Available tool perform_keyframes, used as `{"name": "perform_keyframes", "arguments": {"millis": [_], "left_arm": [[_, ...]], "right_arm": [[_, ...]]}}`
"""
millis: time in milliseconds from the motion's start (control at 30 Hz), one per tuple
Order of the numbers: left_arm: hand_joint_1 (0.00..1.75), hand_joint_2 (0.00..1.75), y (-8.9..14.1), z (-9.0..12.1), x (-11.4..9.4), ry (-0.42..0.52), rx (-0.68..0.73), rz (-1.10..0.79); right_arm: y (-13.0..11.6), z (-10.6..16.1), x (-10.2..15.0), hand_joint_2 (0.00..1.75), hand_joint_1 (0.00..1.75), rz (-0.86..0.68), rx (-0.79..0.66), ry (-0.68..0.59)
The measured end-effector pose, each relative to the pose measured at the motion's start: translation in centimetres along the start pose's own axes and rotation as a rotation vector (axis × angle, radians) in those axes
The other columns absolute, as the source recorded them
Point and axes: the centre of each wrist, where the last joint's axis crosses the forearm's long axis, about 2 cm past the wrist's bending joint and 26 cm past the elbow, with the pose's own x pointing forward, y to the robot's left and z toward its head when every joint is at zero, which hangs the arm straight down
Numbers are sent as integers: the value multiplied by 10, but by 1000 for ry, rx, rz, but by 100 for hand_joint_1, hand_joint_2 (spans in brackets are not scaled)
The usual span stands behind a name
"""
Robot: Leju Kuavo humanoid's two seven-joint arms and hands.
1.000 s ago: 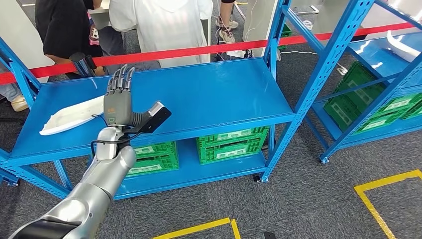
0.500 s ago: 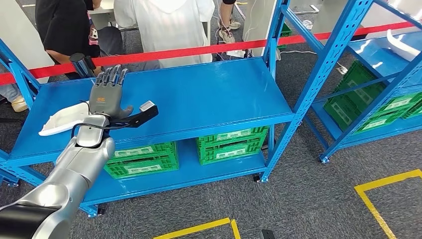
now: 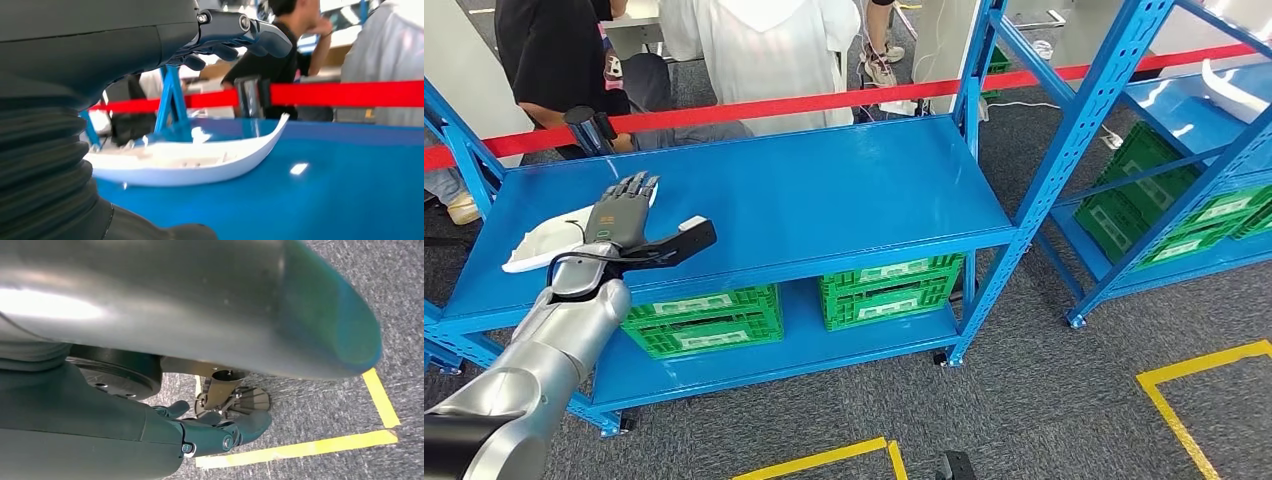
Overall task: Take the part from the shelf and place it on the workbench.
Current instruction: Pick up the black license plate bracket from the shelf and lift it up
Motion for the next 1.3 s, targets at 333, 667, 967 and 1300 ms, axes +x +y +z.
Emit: {"name": "perform_keyframes", "arguments": {"millis": [333, 667, 967, 1300], "left_arm": [[0, 175, -2, 3, -16, 151, 29, -46], [0, 175, -2, 9, -39, 275, 84, -204], [0, 175, -3, 12, -52, 292, 62, -216], [0, 175, -4, 13, -55, 278, 37, -210]], "right_arm": [[1, -1, 4, 0, 0, 3, 2, -8], [1, -1, 4, 0, 0, 5, -2, -22], [1, -1, 5, 0, 0, 8, -9, -28], [2, -2, 9, 0, 0, 14, -8, -33]]}}
